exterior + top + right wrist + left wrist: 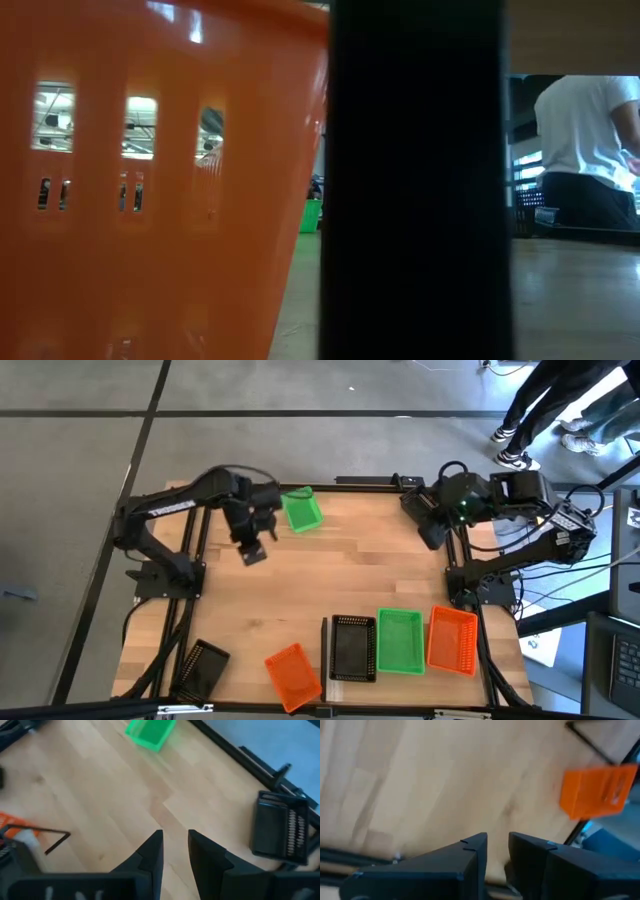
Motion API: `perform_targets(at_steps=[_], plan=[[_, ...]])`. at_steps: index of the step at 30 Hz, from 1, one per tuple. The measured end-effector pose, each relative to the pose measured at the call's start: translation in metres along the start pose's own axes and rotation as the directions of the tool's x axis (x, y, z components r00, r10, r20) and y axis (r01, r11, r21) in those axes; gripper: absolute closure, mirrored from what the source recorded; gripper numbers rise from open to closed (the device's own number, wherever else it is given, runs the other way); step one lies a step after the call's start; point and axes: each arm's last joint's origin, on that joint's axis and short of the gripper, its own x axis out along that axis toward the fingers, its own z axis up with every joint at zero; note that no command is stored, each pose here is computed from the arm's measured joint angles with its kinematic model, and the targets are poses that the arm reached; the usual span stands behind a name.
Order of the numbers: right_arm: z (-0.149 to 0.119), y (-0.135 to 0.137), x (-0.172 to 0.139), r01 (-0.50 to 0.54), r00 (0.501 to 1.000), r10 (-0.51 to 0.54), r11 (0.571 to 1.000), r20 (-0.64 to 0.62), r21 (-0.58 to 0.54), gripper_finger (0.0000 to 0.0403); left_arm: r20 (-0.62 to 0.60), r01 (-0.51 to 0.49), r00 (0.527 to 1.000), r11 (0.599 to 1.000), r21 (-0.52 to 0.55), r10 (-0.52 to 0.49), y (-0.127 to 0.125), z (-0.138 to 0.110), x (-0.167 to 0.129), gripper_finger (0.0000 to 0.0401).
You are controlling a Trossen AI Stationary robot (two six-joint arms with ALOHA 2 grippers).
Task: Stack baskets on shelf by color
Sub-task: Stack the bottom black bin on the black bin on the shelf
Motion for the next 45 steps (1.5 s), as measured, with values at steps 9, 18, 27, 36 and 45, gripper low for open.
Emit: perform_targets(at_steps=[9, 18, 27, 36, 45], plan=[[0.006, 0.003, 0.001, -0.041, 0.998, 0.044, 0.998, 0.048, -0.051, 0.0316, -0.051, -0.041, 0.997, 0.963, 0.267, 0.057, -0.054, -0.058, 0.015, 0.033], [0.004, 0.007, 0.001, -0.198, 0.98, 0.195, 0.975, -0.045, -0.103, 0.0316, -0.137, 0.026, 0.99, 0.923, 0.383, 0.029, -0.076, -0.115, 0.057, 0.033], [0.006, 0.013, 0.0, -0.355, 0.934, 0.346, 0.869, -0.09, -0.345, 0.0316, -0.191, 0.235, 0.97, 0.787, 0.571, -0.151, -0.101, -0.152, 0.104, 0.033], [0.005, 0.017, -0.002, -0.458, 0.884, 0.444, 0.767, -0.144, -0.449, 0.0316, -0.236, 0.254, 0.963, 0.725, 0.64, -0.13, -0.101, -0.181, 0.151, 0.033], [0.007, 0.018, -0.002, -0.463, 0.88, 0.459, 0.775, -0.121, -0.43, 0.0316, -0.163, 0.182, 0.982, 0.721, 0.669, -0.097, -0.095, -0.193, 0.173, 0.033]])
